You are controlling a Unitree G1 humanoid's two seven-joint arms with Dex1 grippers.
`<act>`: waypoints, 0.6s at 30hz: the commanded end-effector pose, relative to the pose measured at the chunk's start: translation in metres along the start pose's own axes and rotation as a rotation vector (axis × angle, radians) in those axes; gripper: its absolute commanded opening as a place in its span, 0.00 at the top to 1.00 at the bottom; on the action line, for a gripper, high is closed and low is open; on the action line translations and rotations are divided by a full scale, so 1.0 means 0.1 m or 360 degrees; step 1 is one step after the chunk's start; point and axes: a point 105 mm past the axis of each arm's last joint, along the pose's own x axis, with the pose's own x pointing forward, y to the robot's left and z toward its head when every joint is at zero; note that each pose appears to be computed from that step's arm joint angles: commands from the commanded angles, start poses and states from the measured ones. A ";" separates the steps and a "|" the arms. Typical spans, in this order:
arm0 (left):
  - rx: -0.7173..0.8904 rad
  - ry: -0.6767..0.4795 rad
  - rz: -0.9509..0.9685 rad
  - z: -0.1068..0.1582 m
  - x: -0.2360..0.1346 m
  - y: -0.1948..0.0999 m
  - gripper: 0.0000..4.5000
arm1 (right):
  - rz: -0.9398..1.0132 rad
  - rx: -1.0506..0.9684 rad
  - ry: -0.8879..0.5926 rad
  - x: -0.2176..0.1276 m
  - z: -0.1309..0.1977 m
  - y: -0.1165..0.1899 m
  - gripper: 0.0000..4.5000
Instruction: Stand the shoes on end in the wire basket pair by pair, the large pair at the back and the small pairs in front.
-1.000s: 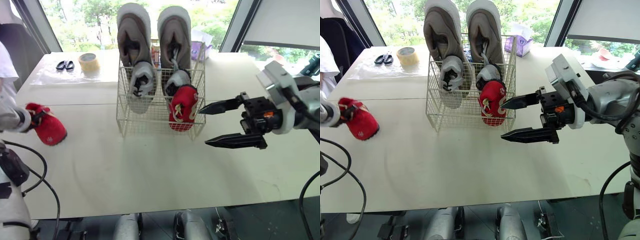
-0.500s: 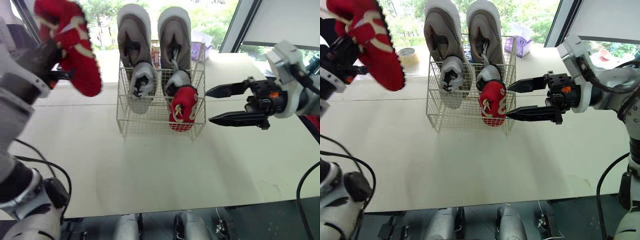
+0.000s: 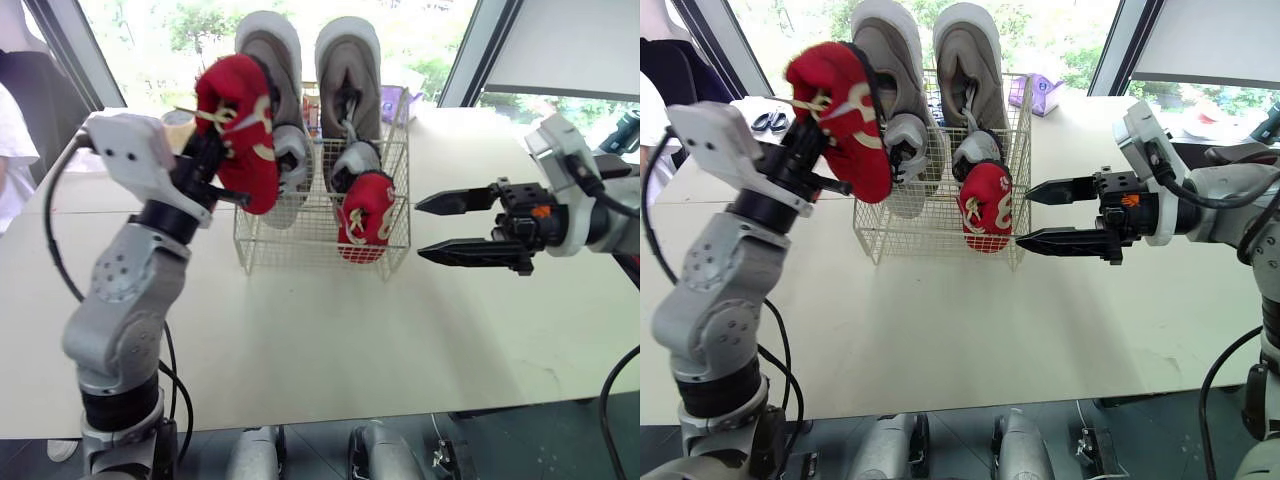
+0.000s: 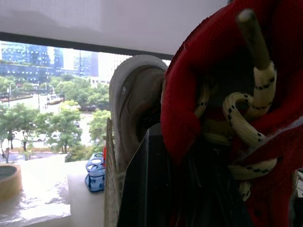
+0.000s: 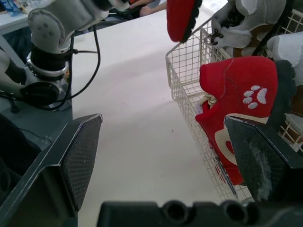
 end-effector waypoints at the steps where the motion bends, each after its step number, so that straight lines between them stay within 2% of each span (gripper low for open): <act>1: 0.0058 -0.0060 -0.0022 -0.05 -0.02 -0.06 1.00 | -0.0042 -0.0052 -0.0036 -0.06 0.09 0.06 0.00; 10: 0.0087 0.0231 0.0073 -0.66 -0.28 0.03 1.00 | -0.0106 -0.0020 -0.0062 -0.06 0.06 0.08 0.00; 13: 0.0074 0.0281 0.0077 -0.75 -0.33 0.06 1.00 | -0.0113 -0.0011 -0.0077 -0.05 0.06 0.07 0.00; 18: -0.0112 0.0385 0.0028 -0.81 -0.41 0.01 1.00 | -0.0117 -0.0006 -0.0098 -0.03 0.06 0.04 0.00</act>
